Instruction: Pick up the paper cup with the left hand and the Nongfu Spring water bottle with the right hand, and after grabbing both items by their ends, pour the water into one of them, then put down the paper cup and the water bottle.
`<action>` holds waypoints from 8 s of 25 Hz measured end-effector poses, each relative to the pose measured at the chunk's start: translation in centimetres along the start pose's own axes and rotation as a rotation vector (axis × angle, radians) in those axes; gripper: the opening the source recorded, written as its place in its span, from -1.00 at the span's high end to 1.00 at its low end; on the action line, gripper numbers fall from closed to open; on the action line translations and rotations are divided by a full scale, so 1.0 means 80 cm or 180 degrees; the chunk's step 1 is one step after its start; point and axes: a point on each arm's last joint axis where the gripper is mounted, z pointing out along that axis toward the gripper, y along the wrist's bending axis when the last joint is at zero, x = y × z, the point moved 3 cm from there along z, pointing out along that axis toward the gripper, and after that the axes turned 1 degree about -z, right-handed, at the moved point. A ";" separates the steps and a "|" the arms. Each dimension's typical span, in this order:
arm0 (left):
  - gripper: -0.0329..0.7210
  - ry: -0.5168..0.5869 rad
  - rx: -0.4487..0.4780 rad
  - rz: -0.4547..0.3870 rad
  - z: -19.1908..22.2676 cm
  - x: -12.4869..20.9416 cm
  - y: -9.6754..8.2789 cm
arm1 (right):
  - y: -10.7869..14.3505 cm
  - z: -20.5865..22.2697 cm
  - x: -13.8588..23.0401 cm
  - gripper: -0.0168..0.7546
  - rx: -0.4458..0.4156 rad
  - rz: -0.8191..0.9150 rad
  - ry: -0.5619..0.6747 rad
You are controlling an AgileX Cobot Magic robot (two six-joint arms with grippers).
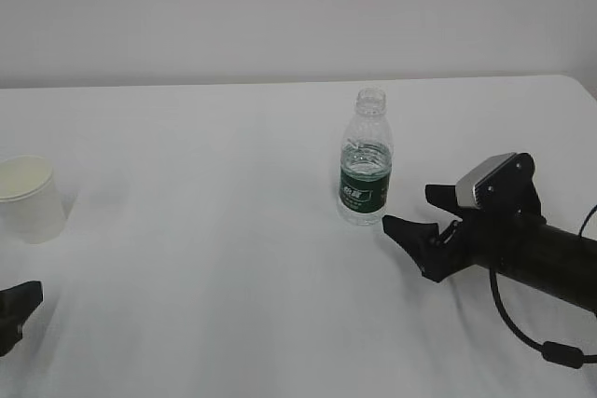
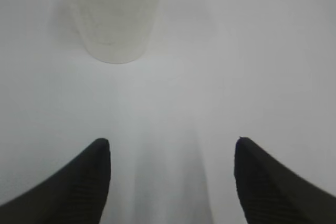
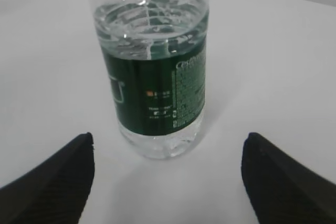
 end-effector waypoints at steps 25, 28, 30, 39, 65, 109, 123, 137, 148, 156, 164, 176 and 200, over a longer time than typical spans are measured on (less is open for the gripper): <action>-0.47 -0.0008 -0.0015 0.0078 0.000 0.000 0.001 | -0.014 0.042 -0.010 -0.79 -0.0239 -0.0026 -0.0215; -0.47 -0.0008 -0.0015 0.0078 0.000 0.000 0.001 | -0.010 0.049 -0.006 -0.79 -0.0295 -0.0023 -0.0203; -0.47 -0.0008 -0.0015 0.0078 0.000 0.000 0.001 | -0.004 0.055 -0.007 -0.79 -0.0355 -0.0050 -0.0218; -0.47 -0.0009 -0.0020 0.0076 0.000 0.000 0.001 | 0.011 0.081 -0.011 -0.79 -0.0488 -0.0129 -0.0301; -0.47 -0.0014 -0.0047 0.0063 0.000 -0.001 0.002 | 0.010 0.109 -0.024 -0.59 -0.0464 -0.0138 -0.0387; -0.45 -0.0015 -0.0057 0.0130 0.000 -0.001 0.003 | 0.004 0.098 -0.058 -0.26 -0.0387 -0.0288 -0.0342; -0.45 -0.0015 -0.0057 0.0130 0.000 -0.001 0.003 | -0.034 0.048 -0.050 -0.26 -0.0036 0.0053 -0.0351; -0.45 -0.0246 0.0034 0.0184 0.020 -0.024 -0.002 | -0.045 0.018 -0.071 -0.26 0.0148 0.0049 -0.0463; -0.45 -0.0300 0.0038 0.0245 0.045 -0.033 0.000 | -0.047 0.017 -0.072 -0.26 0.0157 0.0036 -0.0473; -0.45 -0.0298 0.0033 0.0343 0.061 -0.034 0.001 | -0.046 0.018 -0.072 -0.26 0.0152 0.0033 -0.0473; -0.45 -0.0377 0.0033 0.0490 0.067 -0.043 0.001 | -0.045 0.018 -0.072 -0.26 0.0131 0.0015 -0.0470; -0.45 -0.0523 -0.0132 0.0435 0.075 -0.057 0.008 | -0.041 0.018 -0.073 -0.26 0.0050 -0.0033 -0.0482; -0.45 -0.0488 -0.0371 0.0312 0.101 -0.053 0.023 | -0.040 0.017 -0.074 -0.26 0.0026 -0.0048 -0.0507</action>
